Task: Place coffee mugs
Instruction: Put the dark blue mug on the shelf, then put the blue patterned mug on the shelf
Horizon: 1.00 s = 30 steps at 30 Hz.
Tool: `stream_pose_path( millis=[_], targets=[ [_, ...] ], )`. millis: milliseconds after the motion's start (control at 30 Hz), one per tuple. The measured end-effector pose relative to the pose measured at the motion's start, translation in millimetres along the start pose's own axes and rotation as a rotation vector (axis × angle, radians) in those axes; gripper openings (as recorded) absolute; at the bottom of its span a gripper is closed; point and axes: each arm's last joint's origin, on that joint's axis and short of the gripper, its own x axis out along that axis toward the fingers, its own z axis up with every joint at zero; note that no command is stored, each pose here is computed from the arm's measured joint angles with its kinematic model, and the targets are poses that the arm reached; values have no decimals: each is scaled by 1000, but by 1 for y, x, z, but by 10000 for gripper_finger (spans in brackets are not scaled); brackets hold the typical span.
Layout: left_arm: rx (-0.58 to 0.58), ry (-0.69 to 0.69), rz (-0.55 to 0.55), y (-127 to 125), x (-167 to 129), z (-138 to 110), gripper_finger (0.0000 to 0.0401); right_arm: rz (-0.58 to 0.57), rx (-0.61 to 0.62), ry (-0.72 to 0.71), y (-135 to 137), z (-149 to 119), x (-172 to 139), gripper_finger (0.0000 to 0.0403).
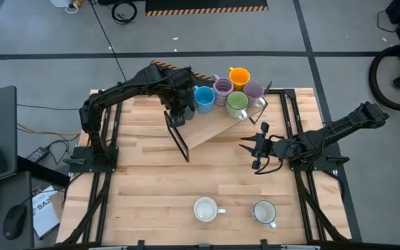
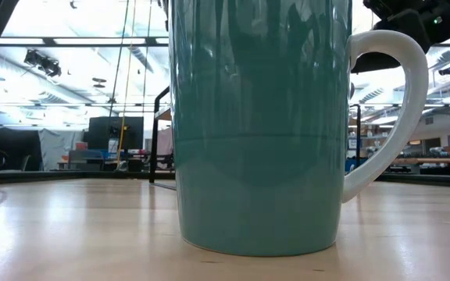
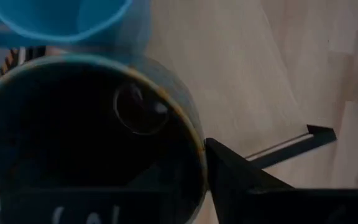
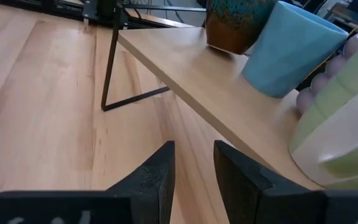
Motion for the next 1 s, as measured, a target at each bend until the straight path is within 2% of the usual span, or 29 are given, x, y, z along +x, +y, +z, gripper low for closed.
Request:
stream_pose_path(
  millis=[200,400,767,1000],
  targets=[
    [12,-12,20,-3,0,2,109,15,8,-8,0,1,0,116],
    [9,-16,19,-3,0,3,132,19,9,-9,1,1,0,116],
    [50,-27,18,-10,1,5,137,19,7,-9,1,1,0,116],
    [-10,-66,21,-11,1,9,137,19,9,-9,1,1,0,116]
  ],
)
